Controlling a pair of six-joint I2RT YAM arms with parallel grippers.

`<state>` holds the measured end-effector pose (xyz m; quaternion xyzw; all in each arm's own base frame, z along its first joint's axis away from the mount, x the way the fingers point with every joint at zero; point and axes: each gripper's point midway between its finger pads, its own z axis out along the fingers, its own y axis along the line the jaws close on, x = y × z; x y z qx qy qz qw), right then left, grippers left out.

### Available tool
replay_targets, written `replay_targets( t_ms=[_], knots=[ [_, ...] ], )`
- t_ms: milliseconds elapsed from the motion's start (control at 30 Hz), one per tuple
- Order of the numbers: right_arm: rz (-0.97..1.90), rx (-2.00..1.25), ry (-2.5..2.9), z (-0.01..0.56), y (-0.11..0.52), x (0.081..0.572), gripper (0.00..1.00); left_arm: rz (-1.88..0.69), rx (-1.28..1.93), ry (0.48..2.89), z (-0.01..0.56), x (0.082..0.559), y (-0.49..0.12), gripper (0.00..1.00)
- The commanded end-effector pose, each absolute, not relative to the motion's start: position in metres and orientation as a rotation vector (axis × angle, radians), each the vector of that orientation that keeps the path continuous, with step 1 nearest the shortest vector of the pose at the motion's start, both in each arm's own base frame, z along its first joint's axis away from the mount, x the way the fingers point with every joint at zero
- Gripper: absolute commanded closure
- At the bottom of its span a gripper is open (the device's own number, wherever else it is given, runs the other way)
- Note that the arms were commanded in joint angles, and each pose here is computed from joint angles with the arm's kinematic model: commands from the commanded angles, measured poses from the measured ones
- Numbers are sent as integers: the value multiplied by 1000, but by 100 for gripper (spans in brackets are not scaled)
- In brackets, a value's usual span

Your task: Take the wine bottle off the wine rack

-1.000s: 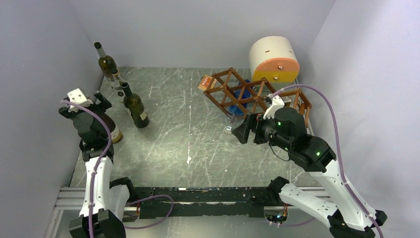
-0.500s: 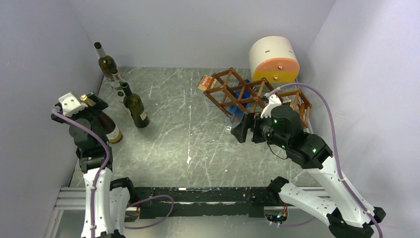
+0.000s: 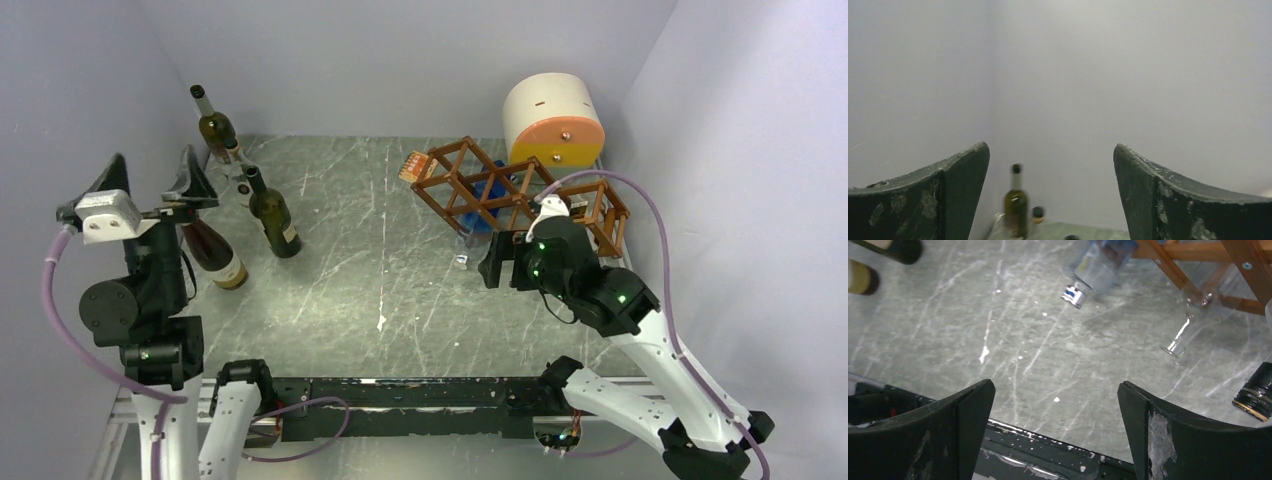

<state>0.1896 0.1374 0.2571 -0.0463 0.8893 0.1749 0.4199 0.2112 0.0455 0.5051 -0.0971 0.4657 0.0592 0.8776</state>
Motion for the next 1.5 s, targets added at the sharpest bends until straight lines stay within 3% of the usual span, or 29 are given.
replay_targets(
  t_ms=[0,467,933,1033,1467],
  knots=[
    [307,-9,2262,230,129,207,0,-130,151,990,517,229,-32,3],
    [102,501,2086,220,40,256,1,-718,454,1079,461,264,-167,7],
    [-50,783,1942,213,-43,256,1,-635,542,1124,393,255,-191,6],
    [30,776,1982,198,-42,262,10,-631,539,1115,396,249,-189,7],
    [460,806,1995,166,-39,269,30,-571,450,1080,403,240,-173,6]
  ],
)
